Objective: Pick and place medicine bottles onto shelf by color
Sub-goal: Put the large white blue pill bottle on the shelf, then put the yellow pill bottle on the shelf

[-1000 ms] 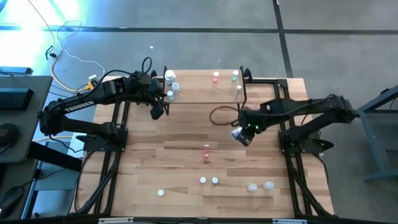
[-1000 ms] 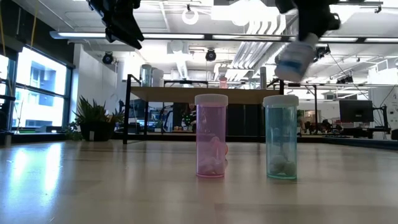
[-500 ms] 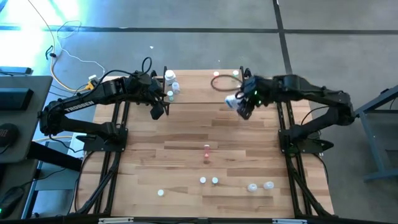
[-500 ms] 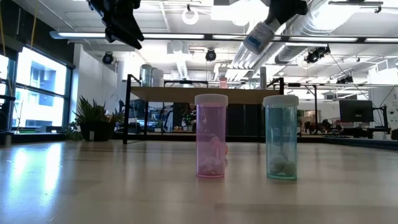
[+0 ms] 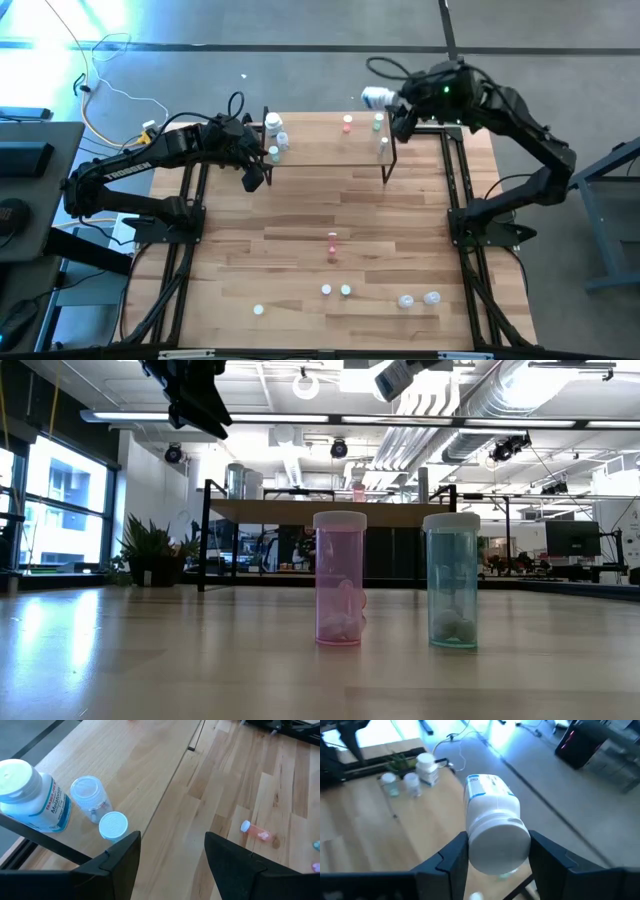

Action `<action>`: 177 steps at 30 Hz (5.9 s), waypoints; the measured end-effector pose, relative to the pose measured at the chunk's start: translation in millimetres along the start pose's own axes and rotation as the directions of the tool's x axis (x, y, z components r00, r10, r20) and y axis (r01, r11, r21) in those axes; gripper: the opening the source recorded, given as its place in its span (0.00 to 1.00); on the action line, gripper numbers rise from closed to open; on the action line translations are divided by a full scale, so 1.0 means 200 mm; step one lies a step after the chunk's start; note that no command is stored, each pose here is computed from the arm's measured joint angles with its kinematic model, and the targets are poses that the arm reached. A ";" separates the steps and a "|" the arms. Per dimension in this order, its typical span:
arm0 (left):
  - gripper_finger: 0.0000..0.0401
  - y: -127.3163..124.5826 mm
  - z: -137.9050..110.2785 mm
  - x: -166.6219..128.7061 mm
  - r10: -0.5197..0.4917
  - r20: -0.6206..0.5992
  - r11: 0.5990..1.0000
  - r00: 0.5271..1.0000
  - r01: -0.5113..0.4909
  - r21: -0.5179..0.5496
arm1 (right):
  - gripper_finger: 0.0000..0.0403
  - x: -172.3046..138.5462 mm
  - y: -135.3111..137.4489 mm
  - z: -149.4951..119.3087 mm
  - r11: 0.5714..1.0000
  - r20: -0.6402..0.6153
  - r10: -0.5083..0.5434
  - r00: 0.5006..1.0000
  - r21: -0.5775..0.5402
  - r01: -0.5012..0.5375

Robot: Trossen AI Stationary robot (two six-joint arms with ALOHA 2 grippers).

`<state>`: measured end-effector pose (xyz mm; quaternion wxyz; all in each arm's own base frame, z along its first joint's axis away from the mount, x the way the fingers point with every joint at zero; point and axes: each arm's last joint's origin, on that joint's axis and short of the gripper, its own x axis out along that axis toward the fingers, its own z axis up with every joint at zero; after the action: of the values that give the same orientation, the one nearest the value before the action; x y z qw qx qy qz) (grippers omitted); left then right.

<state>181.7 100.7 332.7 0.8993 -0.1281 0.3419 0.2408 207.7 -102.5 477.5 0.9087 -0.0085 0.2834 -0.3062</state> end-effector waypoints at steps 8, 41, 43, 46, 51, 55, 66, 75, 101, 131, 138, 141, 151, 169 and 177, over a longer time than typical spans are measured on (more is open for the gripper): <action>0.52 0.00 0.00 0.00 0.017 0.000 1.000 1.000 -0.017 -0.026 | 0.40 0.12 -0.08 0.10 0.987 -0.025 -0.042 0.999 -0.159 0.038; 0.52 0.00 0.00 0.00 0.027 -0.006 0.996 1.000 -0.027 -0.080 | 0.40 0.65 0.19 -0.05 0.833 -0.614 0.171 0.771 -0.328 -0.446; 0.52 0.00 0.00 0.00 0.027 -0.006 0.996 1.000 -0.027 -0.079 | 0.40 0.68 0.19 -0.07 0.828 -0.632 0.161 0.758 -0.332 -0.452; 0.52 0.00 0.00 0.00 0.027 -0.006 0.997 1.000 -0.027 -0.078 | 0.40 0.70 0.20 -0.07 0.830 -0.643 0.133 0.754 -0.344 -0.440; 0.52 0.00 0.00 0.00 0.027 -0.006 0.997 1.000 -0.027 -0.078 | 0.40 0.76 0.21 -0.09 0.828 -0.671 0.117 0.732 -0.341 -0.445; 0.52 0.00 0.00 0.00 0.027 -0.005 0.996 1.000 -0.027 -0.080 | 0.40 0.80 0.22 -0.11 0.824 -0.693 0.123 0.710 -0.328 -0.463; 0.52 0.00 0.00 0.00 0.027 -0.006 0.997 1.000 -0.027 -0.078 | 0.40 0.81 0.20 -0.12 0.834 -0.699 0.124 0.704 -0.311 -0.456; 0.52 0.00 0.00 0.00 0.027 -0.005 0.997 1.000 -0.027 -0.068 | 0.40 0.81 0.18 -0.13 0.837 -0.713 0.118 0.691 -0.304 -0.456; 0.52 0.00 0.00 0.00 0.027 -0.006 0.998 1.000 -0.027 -0.051 | 0.54 0.87 0.24 -0.13 0.822 -0.702 0.068 0.708 -0.363 -0.439; 0.52 -0.10 -0.02 0.00 -0.047 -0.031 0.998 0.998 0.045 -0.051 | 0.58 0.55 0.16 -0.03 0.898 -0.578 0.093 0.811 -0.303 -0.319; 0.52 -0.24 -0.10 -0.02 -0.132 -0.154 0.991 0.979 0.129 -0.031 | 0.58 0.41 0.12 0.00 0.956 -0.517 0.099 0.850 -0.187 -0.225; 0.52 -0.32 -0.13 -0.04 -0.174 -0.184 0.985 0.967 0.175 -0.013 | 0.58 0.36 0.11 0.01 0.978 -0.480 0.103 0.871 -0.113 -0.177; 0.52 -0.56 -0.31 -0.08 -0.258 -0.274 0.963 0.926 0.268 -0.002 | 0.58 0.27 0.09 0.04 0.992 -0.403 0.116 0.908 0.095 -0.084; 0.52 -0.84 -0.69 -0.12 -0.327 -0.217 0.945 0.920 0.317 -0.079 | 0.58 0.22 0.22 0.04 0.964 -0.400 0.255 0.880 0.178 -0.198; 0.52 -1.00 -0.77 -0.07 -0.368 -0.233 0.923 0.900 0.384 0.025 | 0.58 0.21 0.27 0.04 0.960 -0.407 0.272 0.872 0.172 -0.219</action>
<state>191.7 -135.2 241.8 0.8885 -0.1861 0.4180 0.0348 268.5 -83.5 453.0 0.8550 0.1496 0.4549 -0.1994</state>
